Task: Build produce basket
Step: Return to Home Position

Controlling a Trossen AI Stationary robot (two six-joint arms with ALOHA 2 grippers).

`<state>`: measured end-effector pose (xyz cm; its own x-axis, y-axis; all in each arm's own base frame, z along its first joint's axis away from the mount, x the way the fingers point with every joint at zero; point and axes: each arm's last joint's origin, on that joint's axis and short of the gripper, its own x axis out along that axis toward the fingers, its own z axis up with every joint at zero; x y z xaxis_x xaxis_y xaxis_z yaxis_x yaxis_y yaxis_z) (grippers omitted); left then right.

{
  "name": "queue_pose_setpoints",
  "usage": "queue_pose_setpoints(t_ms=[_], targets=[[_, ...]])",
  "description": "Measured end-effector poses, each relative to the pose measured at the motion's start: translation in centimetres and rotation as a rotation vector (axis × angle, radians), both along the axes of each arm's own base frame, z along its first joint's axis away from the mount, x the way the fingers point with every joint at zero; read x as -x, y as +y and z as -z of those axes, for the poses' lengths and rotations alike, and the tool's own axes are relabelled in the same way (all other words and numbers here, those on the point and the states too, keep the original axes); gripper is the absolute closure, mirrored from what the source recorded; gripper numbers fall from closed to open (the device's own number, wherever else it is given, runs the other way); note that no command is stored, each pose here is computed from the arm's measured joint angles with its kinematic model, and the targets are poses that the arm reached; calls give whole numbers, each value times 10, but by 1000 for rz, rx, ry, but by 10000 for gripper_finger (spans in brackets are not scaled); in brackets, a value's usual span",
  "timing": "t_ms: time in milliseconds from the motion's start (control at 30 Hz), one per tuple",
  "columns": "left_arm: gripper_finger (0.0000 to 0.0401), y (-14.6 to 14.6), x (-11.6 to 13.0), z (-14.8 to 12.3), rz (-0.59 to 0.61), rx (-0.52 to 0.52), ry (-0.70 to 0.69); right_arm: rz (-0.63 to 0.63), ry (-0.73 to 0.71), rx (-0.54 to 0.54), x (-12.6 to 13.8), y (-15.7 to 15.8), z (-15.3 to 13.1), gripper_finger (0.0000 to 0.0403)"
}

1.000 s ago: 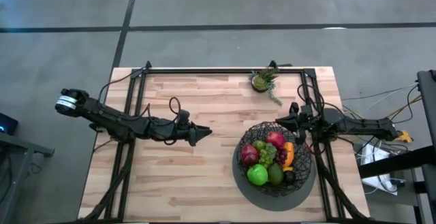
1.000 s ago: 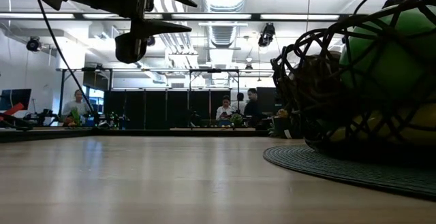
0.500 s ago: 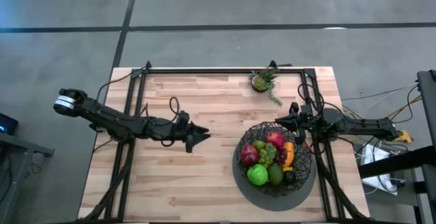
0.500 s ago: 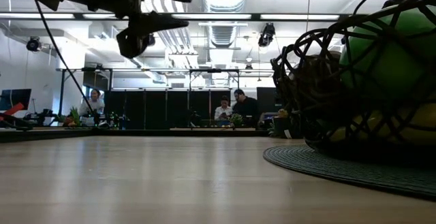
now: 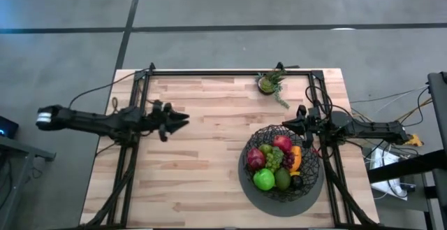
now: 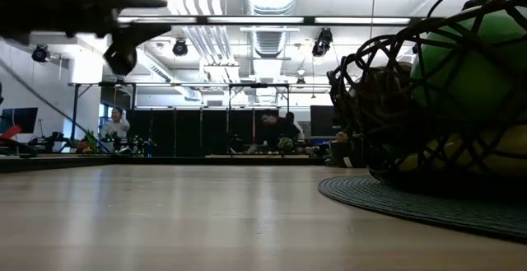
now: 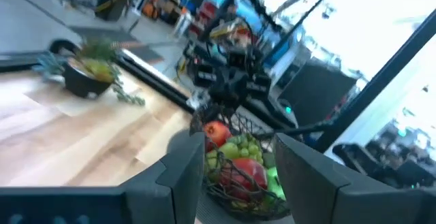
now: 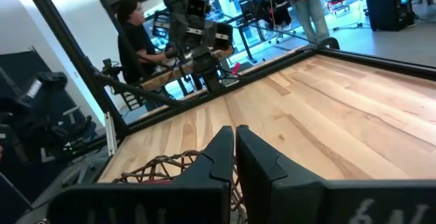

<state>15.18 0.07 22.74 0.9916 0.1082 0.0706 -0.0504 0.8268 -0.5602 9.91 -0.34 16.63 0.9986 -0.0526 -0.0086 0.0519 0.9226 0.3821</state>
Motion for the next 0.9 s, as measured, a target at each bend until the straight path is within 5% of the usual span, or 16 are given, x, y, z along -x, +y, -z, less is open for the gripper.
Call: queue_pose_setpoints(t_ms=[300, 433, 767, 900], targets=[[241, 4, 37, 45, 8, -70, -65, 0, 0, 0, 0, 0, 0, 394], [249, 3, 43, 47, 37, -223, -32, 1, -1, 0, 0, 0, 0, 394], [386, 2, 54, 59, 54, -468, 79, 1, -2, 0, 0, 0, 0, 394], [393, 2, 51, 65, 77, -504, 143, 2, -3, 0, 0, 0, 0, 394]])
